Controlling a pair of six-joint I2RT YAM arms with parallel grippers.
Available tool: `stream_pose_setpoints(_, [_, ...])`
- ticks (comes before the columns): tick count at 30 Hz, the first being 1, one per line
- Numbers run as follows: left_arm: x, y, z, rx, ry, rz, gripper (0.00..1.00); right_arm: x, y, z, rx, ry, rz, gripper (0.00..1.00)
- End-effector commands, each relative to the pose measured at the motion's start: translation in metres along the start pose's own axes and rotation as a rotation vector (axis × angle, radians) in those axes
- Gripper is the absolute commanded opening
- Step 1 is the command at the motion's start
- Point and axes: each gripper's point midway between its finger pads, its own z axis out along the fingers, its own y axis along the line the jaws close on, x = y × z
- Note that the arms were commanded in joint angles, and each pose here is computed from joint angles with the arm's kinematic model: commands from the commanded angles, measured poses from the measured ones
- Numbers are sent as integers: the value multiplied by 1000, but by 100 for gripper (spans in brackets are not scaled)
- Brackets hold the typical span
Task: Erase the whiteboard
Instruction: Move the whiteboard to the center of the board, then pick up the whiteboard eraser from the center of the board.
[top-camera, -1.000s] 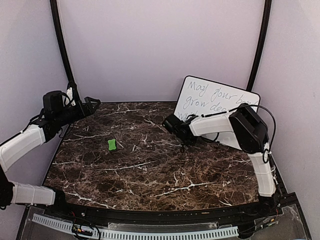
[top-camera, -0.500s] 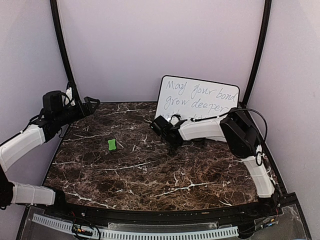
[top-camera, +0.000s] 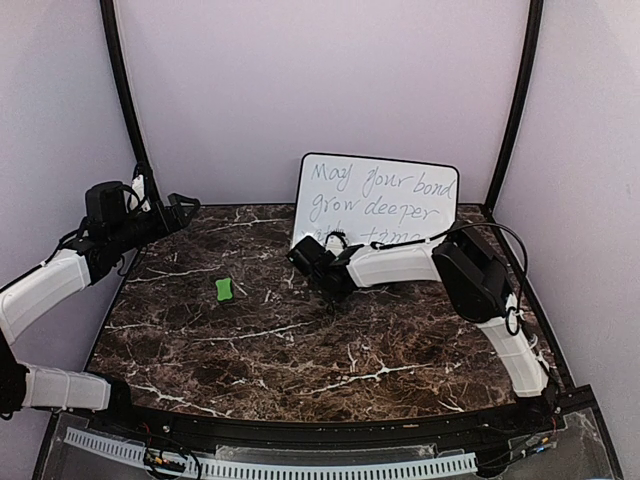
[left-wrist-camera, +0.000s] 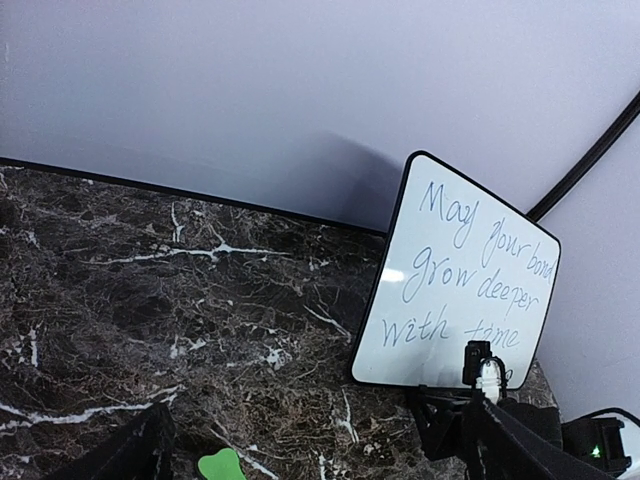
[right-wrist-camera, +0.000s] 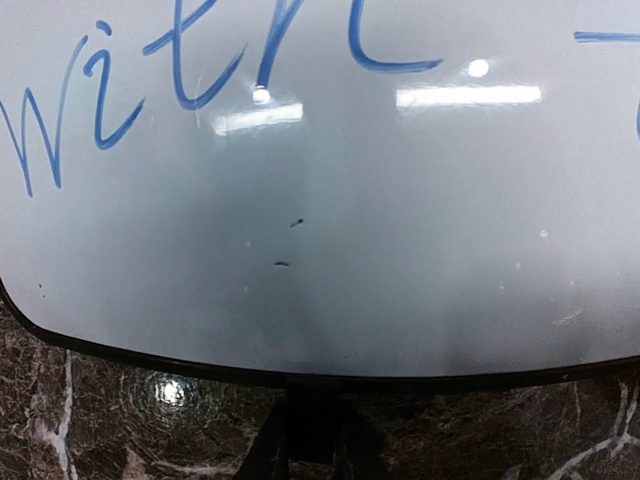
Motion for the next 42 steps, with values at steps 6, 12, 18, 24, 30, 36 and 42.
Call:
stream_pose_setpoints(6, [3,7,-3,-29,-5,-10,99,-16,34,-30,-176,-23,58,34])
stream_pose_setpoints(12, [9,16,0,-73,15,-37,99,-13,25,-52,-260,-10,50,48])
stream_pose_setpoints(18, [22,34,-2,-268,73,-71,99,-9,27,-75,-340,-24,-44,55])
stream_pose_setpoints(24, [53,46,1,-455,126,-112,99,-6,23,-103,-430,-42,-107,61])
stream_pose_setpoints(30, [100,51,16,-559,196,-108,97,-14,8,-131,-444,-95,-155,63])
stream_pose_setpoints(36, [139,50,37,-611,259,-71,94,-23,-17,-144,-406,-138,-142,64])
stream_pose_setpoints(42, [167,48,55,-667,335,-13,83,-25,-35,-149,-386,-153,-111,64])
